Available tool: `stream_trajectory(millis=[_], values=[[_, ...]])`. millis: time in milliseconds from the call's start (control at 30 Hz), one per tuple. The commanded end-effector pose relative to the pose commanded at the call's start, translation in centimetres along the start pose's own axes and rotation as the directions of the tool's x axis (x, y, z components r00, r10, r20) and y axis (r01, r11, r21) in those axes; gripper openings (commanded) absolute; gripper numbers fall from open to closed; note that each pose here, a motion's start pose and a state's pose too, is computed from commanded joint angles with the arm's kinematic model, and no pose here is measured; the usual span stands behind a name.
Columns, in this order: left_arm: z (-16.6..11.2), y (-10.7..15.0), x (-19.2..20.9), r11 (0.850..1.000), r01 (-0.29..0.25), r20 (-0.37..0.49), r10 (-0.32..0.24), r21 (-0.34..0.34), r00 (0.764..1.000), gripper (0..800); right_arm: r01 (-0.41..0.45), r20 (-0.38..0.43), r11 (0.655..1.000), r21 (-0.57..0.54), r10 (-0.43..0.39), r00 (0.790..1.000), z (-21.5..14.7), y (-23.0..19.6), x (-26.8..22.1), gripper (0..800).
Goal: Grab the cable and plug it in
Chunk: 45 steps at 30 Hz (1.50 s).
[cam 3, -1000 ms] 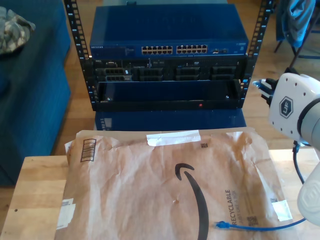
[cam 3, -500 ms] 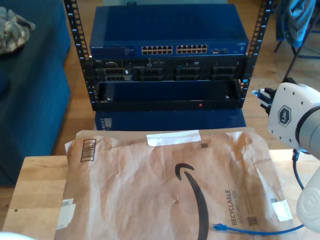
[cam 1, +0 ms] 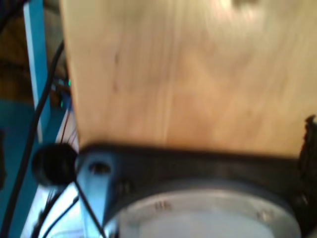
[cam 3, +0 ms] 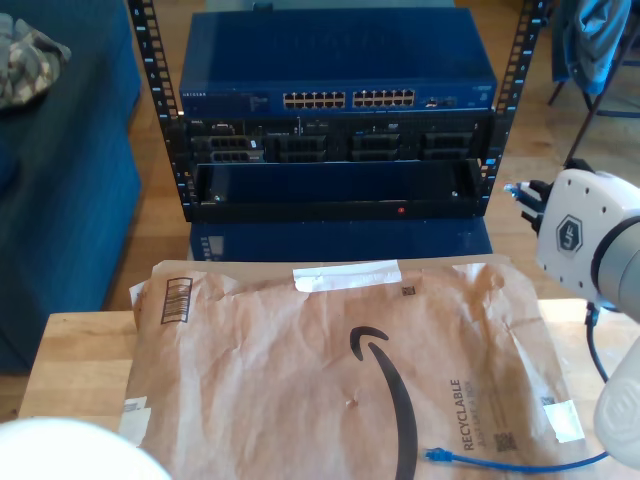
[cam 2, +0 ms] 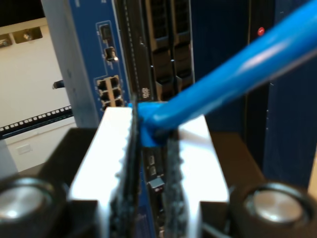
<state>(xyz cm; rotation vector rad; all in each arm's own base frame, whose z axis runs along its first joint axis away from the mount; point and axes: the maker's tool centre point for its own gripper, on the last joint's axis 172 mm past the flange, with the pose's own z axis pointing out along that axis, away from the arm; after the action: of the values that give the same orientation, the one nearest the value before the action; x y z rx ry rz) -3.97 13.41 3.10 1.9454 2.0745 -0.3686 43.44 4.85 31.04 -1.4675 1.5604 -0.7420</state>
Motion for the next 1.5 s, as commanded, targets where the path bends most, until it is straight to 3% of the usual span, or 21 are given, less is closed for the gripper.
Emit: stream_trajectory(millis=[67,200,933,1167,1300,1500], values=[[0.6,0.3,-0.5,1.000,-0.011,0.022,0.011,-0.012,1.000,799,-0.003,0.002,1.000,0.003,0.002,1.000,0.0,-0.2,-0.1,9],[1.1,1.3,-0.8,0.998,0.020,0.044,-0.017,-0.056,0.999,799,-0.005,0.006,1.000,0.024,0.005,1.000,0.4,-2.4,-0.6,4],[1.1,1.3,-0.8,0.998,0.020,0.044,-0.017,-0.056,0.999,799,0.027,0.067,0.999,-0.033,-0.024,0.997,1.8,-0.1,-4.1,2],[1.1,1.3,-0.8,0.998,0.020,0.044,-0.017,-0.056,0.999,800,0.093,0.164,0.995,-0.041,-0.085,0.983,2.8,0.6,-10.0,2],[1.1,1.3,-0.8,0.998,0.020,0.044,-0.017,-0.056,0.999,799,0.089,0.170,0.996,-0.016,-0.085,0.982,3.6,-1.2,-11.1,2],[1.1,1.3,-0.8,0.998,0.020,0.044,-0.017,-0.056,0.999,800,0.096,0.156,0.994,-0.050,-0.087,0.984,5.8,-0.4,-11.2,2]])
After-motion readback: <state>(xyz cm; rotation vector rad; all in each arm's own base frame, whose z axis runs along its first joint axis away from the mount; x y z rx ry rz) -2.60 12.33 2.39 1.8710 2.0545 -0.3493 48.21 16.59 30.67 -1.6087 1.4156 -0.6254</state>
